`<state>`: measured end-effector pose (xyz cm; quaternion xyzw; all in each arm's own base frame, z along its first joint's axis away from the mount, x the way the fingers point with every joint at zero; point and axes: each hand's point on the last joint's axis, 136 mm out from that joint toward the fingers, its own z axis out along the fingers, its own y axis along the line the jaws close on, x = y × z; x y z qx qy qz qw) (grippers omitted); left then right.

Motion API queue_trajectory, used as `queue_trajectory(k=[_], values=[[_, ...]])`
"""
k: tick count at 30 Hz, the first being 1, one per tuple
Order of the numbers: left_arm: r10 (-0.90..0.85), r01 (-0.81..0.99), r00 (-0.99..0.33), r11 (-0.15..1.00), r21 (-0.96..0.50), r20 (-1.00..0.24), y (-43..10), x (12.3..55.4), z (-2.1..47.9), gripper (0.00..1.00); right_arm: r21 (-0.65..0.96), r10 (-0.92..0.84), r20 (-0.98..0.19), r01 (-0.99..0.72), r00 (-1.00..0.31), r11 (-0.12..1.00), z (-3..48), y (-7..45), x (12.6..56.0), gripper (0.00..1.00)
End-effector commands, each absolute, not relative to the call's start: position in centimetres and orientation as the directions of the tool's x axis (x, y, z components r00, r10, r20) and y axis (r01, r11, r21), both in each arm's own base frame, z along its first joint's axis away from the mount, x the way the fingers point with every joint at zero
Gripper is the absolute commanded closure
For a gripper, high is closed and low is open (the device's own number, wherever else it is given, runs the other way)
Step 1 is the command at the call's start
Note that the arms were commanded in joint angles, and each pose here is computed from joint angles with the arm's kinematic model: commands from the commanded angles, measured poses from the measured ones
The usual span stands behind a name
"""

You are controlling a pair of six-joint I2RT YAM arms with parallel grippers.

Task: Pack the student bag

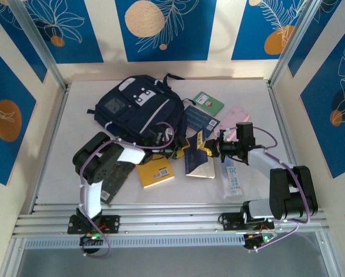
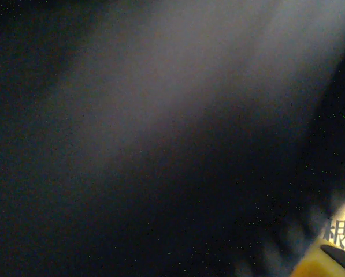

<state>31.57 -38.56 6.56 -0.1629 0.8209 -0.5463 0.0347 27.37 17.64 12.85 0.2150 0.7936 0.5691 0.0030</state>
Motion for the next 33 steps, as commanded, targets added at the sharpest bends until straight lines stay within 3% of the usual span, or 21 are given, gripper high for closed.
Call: queue_trajectory(k=[1,7,14,19,21,27,29,33], values=[[-0.333,-0.340,-0.915,0.331,-0.880,0.228,-38.6,30.5,3.9,0.65,0.904,0.321,0.276,0.358,-0.906,0.233,13.0,17.9,26.7,1.00],[-0.320,-0.327,-0.920,0.315,-0.891,0.225,-39.1,30.5,4.1,0.79,0.901,0.330,0.279,0.364,-0.902,0.235,12.7,17.8,26.8,1.00],[-0.310,-0.313,-0.926,0.322,-0.893,0.213,-39.3,30.4,4.3,0.84,0.883,0.345,0.278,0.380,-0.896,0.274,11.4,17.5,26.4,1.00],[-0.300,-0.307,-0.931,0.330,-0.893,0.209,-39.7,30.3,4.2,0.85,0.846,0.378,0.235,0.379,-0.896,0.374,9.6,16.6,25.9,0.96],[-0.296,-0.304,-0.933,0.334,-0.892,0.206,-39.7,30.3,4.2,0.86,0.822,0.391,0.206,0.375,-0.897,0.428,8.8,16.0,25.7,0.92],[-0.293,-0.301,-0.935,0.350,-0.887,0.201,-39.8,30.3,4.0,0.86,0.692,0.440,0.119,0.392,-0.890,0.606,5.9,13.4,25.0,0.56],[-0.289,-0.297,-0.937,0.355,-0.886,0.198,-39.9,30.2,4.0,0.86,0.645,0.447,0.086,0.391,-0.891,0.656,5.2,12.6,24.9,0.50],[-0.277,-0.288,-0.942,0.369,-0.884,0.191,-40.1,30.1,4.1,0.86,0.605,0.444,0.071,0.392,-0.893,0.693,4.3,12.1,24.9,0.49]])
